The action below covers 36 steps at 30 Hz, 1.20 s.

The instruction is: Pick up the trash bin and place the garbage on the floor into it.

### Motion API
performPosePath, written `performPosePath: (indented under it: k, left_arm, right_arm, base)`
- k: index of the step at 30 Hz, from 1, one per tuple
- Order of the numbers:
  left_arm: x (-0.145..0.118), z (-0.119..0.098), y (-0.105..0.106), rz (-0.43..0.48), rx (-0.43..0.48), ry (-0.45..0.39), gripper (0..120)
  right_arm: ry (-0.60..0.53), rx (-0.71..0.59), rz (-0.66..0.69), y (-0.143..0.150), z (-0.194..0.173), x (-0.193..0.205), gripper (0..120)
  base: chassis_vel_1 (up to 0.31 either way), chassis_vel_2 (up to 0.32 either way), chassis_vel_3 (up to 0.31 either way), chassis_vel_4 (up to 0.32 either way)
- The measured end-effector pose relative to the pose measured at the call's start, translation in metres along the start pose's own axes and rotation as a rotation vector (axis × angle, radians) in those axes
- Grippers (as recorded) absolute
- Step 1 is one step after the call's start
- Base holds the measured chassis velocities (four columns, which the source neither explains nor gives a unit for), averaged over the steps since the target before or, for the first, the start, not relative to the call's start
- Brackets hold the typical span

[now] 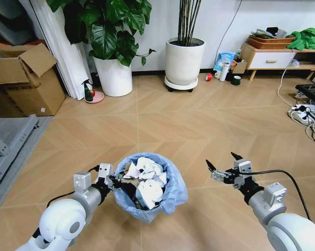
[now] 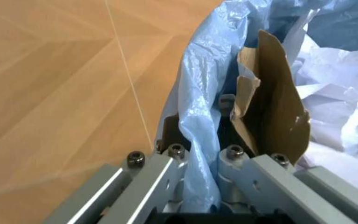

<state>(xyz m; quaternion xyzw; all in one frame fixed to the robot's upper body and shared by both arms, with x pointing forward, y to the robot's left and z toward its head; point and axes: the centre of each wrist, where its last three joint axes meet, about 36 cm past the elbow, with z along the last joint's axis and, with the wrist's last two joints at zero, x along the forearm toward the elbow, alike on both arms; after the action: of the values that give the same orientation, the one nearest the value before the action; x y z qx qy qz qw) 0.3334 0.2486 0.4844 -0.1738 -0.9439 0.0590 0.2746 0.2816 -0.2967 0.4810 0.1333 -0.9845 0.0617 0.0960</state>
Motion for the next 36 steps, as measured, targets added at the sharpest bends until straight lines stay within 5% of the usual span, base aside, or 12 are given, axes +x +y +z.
performPosePath:
  k: [19,29,36]
  left_arm:
    - [0.002,0.002,-0.002,-0.006,0.001,0.005,0]
    - [-0.009,0.014,0.004,-0.271,0.114,0.045,0]
    - [-0.021,0.024,0.024,-0.368,0.168,0.074,0]
  right_arm:
    - [-0.001,-0.001,0.007,0.001,0.004,0.002,100]
    - [-0.059,-0.029,0.022,-0.004,0.005,-0.004,100]
    - [-0.061,-0.035,0.029,-0.004,0.008,-0.005,100]
  base:
    - [0.21,-0.206,-0.211,0.204]
    - [0.05,-0.042,-0.046,0.044]
    - [-0.017,0.013,0.016,-0.01]
